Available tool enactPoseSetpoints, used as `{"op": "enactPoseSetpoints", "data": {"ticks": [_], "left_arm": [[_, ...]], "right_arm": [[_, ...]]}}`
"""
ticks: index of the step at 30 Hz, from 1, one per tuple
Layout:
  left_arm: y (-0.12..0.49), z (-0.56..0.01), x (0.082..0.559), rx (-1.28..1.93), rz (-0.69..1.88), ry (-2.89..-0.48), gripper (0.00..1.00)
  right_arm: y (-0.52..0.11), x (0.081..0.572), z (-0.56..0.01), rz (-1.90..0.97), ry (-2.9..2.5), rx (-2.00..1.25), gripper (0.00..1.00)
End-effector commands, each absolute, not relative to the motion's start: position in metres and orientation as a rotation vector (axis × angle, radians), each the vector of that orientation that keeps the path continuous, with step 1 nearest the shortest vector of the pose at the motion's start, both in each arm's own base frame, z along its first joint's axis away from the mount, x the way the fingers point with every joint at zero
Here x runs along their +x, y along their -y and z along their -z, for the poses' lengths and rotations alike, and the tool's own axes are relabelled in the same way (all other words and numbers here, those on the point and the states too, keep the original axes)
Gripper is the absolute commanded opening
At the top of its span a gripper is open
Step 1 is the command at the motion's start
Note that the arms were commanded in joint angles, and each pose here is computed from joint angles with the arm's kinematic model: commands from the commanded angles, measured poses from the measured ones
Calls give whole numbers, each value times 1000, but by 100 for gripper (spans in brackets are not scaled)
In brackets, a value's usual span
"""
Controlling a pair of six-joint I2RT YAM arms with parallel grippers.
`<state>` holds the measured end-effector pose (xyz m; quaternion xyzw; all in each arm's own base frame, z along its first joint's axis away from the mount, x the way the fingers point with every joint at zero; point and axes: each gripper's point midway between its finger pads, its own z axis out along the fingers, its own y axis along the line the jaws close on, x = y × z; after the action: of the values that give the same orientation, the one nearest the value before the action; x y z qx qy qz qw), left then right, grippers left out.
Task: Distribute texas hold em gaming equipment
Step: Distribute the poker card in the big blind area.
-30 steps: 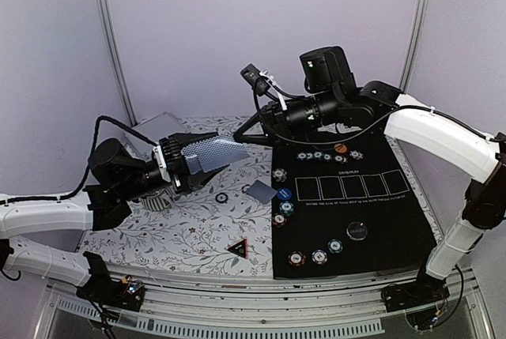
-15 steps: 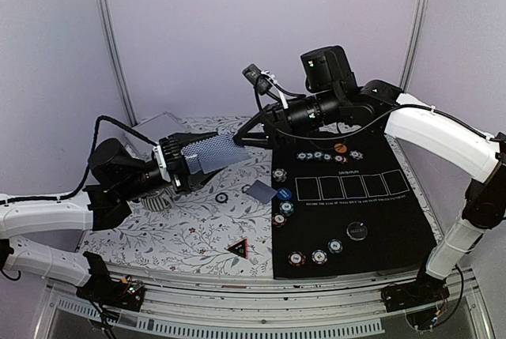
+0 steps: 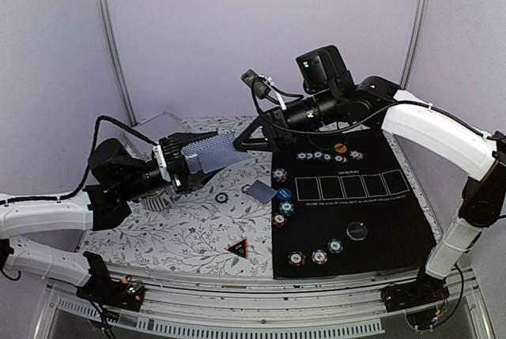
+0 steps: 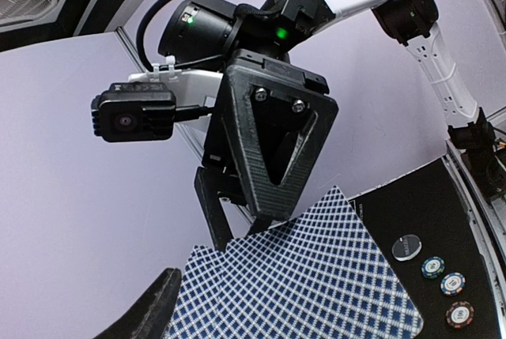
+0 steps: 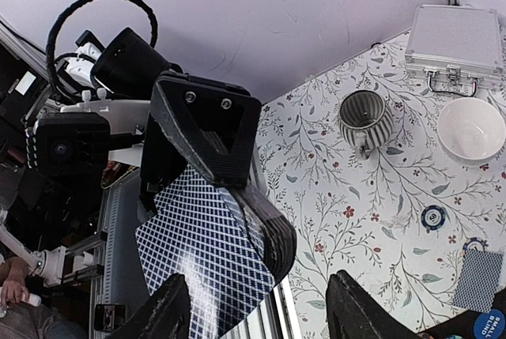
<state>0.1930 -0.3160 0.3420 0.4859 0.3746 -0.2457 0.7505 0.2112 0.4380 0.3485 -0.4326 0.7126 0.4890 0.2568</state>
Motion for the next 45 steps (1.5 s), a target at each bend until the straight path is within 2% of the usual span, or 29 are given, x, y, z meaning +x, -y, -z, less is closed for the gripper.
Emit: {"op": "enactPoseSetpoints", "data": {"ticks": [1, 6, 11, 17, 27, 33, 45], "left_arm": [[313, -352, 194, 1029, 527, -789, 56], [313, -352, 194, 1030, 527, -792, 56], [312, -352, 194, 1030, 525, -791, 56], [313, -352, 194, 1031, 528, -790, 56], [312, -352, 194, 1030, 525, -792, 56], [313, -351, 195, 1033, 526, -796, 56], [313, -351, 195, 1031, 524, -794, 56]], "right_arm": [[-441, 215, -340, -1327, -1997, -1156, 60], [-447, 213, -337, -1369, -2008, -1172, 54], [-447, 214, -340, -1360, -1999, -1176, 37], [-439, 216, -349, -1315, -1982, -1160, 27], [-428, 223, -352, -1268, -1996, -1130, 20], [-424, 222, -358, -1275, -1982, -1131, 4], [-412, 223, -369, -1346, -1964, -1123, 1]]}}
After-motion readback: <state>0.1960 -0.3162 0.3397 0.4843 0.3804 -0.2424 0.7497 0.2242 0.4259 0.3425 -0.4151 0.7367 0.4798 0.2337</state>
